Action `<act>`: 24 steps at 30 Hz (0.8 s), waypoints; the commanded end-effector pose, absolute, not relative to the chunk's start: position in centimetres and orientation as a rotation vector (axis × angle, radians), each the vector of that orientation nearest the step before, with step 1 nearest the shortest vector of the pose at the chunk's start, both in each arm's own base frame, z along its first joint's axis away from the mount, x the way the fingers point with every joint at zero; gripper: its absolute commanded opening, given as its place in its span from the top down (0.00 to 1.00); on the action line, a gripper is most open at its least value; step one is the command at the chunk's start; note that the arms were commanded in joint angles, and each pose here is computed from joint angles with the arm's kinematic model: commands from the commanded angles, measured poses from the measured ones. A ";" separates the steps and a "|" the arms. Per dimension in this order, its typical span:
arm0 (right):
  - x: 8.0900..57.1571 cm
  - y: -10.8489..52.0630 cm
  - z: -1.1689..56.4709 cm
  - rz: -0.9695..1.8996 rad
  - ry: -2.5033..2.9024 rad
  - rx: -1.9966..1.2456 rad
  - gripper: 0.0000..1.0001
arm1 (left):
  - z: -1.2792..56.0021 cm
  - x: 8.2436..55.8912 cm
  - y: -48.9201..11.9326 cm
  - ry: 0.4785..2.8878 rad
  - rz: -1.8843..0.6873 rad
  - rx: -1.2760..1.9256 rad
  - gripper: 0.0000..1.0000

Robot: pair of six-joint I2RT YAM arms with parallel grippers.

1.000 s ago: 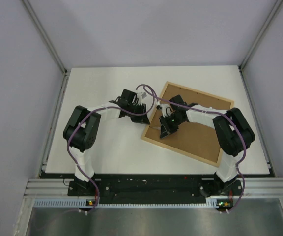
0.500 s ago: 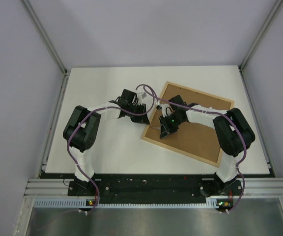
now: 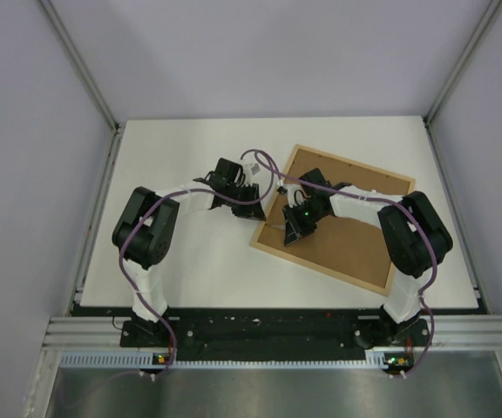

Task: Take the photo out of the frame
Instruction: Release the photo frame item from the photo frame.

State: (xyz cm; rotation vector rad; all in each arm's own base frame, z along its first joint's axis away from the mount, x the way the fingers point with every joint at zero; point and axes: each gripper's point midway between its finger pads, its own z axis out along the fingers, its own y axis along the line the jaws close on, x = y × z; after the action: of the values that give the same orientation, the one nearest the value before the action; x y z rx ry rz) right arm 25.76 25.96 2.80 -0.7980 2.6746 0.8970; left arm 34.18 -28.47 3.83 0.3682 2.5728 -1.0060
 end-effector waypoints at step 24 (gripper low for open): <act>27.0 26.5 1.2 0.796 2.579 -0.897 1.00 | 4.3 33.1 -31.2 2.552 -1.135 0.440 0.74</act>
State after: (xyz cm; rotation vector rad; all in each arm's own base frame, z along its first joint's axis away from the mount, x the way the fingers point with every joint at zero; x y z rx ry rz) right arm 26.17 25.95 2.76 -0.8022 2.6646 0.8733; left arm 34.37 -28.66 3.31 0.3635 2.5797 -1.0078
